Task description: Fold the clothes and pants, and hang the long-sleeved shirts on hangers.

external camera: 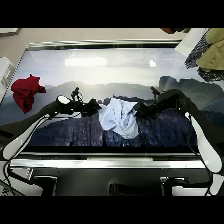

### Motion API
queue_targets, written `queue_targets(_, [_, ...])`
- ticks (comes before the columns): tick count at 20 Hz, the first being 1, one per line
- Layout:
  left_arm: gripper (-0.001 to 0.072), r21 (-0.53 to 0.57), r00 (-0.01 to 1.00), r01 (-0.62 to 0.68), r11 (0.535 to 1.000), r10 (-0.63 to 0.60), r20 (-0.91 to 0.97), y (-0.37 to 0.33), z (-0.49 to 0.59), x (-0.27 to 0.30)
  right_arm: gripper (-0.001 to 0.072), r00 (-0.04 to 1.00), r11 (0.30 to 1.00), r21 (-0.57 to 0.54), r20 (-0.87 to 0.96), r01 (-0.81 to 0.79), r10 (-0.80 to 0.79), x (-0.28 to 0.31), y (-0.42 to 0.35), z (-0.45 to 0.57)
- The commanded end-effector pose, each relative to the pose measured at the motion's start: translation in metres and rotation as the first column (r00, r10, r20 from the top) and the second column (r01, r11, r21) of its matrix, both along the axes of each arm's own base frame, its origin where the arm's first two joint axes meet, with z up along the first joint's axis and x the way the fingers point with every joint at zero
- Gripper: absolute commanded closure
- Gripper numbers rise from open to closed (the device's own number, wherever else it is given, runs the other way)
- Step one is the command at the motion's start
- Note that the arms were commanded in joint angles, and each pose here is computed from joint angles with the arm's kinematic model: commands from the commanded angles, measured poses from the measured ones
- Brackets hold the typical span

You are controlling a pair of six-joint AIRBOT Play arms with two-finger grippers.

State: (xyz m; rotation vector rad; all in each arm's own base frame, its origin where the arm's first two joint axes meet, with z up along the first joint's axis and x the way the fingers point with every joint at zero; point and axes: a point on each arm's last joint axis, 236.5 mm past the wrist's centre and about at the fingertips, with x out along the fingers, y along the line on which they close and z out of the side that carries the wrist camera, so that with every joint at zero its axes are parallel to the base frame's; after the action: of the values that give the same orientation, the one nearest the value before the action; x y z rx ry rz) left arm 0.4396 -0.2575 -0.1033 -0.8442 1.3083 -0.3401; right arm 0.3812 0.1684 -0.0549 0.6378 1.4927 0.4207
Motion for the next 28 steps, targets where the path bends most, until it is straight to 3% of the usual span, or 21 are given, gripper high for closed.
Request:
queue_targets(1, [0.0575,-0.017,1.000,-0.009,1.000,0.009,0.002,-0.005,0.001,0.001,0.0681,1.000,1.000,0.008,-0.001,-0.002,0.002,-0.001,0.002,0.002])
queue_targets(2, [0.0693,-0.018,1.000,-0.008,1.000,0.008,0.002,-0.006,0.001,0.001,0.0681,1.000,1.000,0.008,0.005,-0.001,0.001,0.000,0.002,0.004])
queue_targets(5, [0.0693,-0.026,1.000,0.003,1.000,-0.003,0.007,-0.003,0.007,0.001,0.0682,0.997,1.000,-0.010,0.072,0.009,-0.008,0.007,-0.002,0.020])
queue_targets(8, [0.0695,-0.020,0.996,0.006,1.000,-0.004,0.088,0.022,0.044,0.012,0.0683,0.972,0.991,-0.123,0.233,0.042,-0.012,0.023,-0.027,0.053])
queue_targets(11, [0.0695,-0.004,0.969,-0.043,0.999,0.042,0.245,0.067,0.118,0.028,0.0683,0.893,0.958,-0.223,0.446,0.178,-0.062,0.043,-0.062,0.125])
queue_targets(14, [0.0695,0.004,0.910,-0.091,0.996,0.082,0.407,0.106,0.208,0.019,0.0683,0.712,0.928,-0.196,0.695,0.317,-0.097,0.047,-0.084,0.236])
queue_targets(18, [0.0694,0.029,0.790,-0.157,0.987,0.108,0.604,0.139,0.317,-0.025,0.0683,0.411,0.907,-0.100,0.908,0.409,-0.085,0.007,-0.102,0.375])
queue_targets(24, [0.0694,0.035,0.559,-0.388,0.921,0.205,0.803,0.193,0.430,-0.116,0.0683,0.052,0.818,0.020,0.997,0.575,-0.061,-0.103,-0.152,0.506])
queue_targets(28, [0.0693,0.015,0.419,-0.532,0.847,0.247,0.874,0.226,0.468,-0.167,0.0683,-0.097,0.745,0.143,0.990,0.652,-0.105,-0.158,-0.182,0.545])
